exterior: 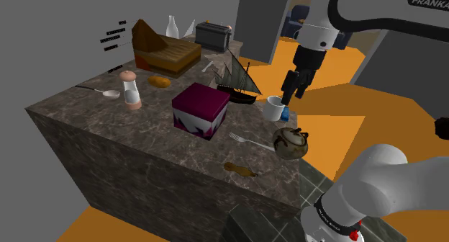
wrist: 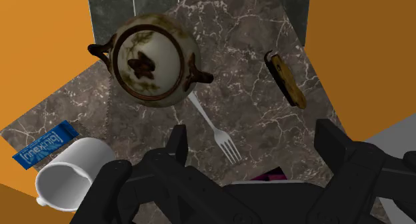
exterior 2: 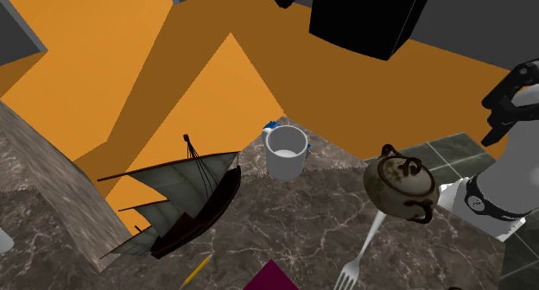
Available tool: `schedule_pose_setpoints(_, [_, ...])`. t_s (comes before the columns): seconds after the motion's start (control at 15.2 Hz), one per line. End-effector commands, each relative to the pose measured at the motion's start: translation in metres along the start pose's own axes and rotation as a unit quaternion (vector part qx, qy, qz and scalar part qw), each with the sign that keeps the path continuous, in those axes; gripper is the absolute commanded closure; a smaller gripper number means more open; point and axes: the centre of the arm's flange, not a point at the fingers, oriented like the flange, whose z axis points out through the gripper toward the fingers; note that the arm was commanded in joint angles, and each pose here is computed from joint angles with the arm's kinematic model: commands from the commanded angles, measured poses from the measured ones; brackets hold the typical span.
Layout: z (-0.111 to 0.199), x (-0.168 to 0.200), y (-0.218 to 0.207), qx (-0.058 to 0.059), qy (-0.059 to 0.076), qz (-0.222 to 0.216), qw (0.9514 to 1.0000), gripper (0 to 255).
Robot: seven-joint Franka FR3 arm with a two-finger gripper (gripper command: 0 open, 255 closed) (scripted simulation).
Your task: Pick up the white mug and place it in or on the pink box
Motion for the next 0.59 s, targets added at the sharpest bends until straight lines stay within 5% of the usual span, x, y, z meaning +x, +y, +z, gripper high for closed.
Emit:
schedule_pose_setpoints(0.0, [0.000,0.000,0.000,0.000,0.000,0.000,1.0000,0])
schedule_pose_setpoints(0.53, [0.052,0.053,0.070,-0.013,0.007,0.003,0.9999,0])
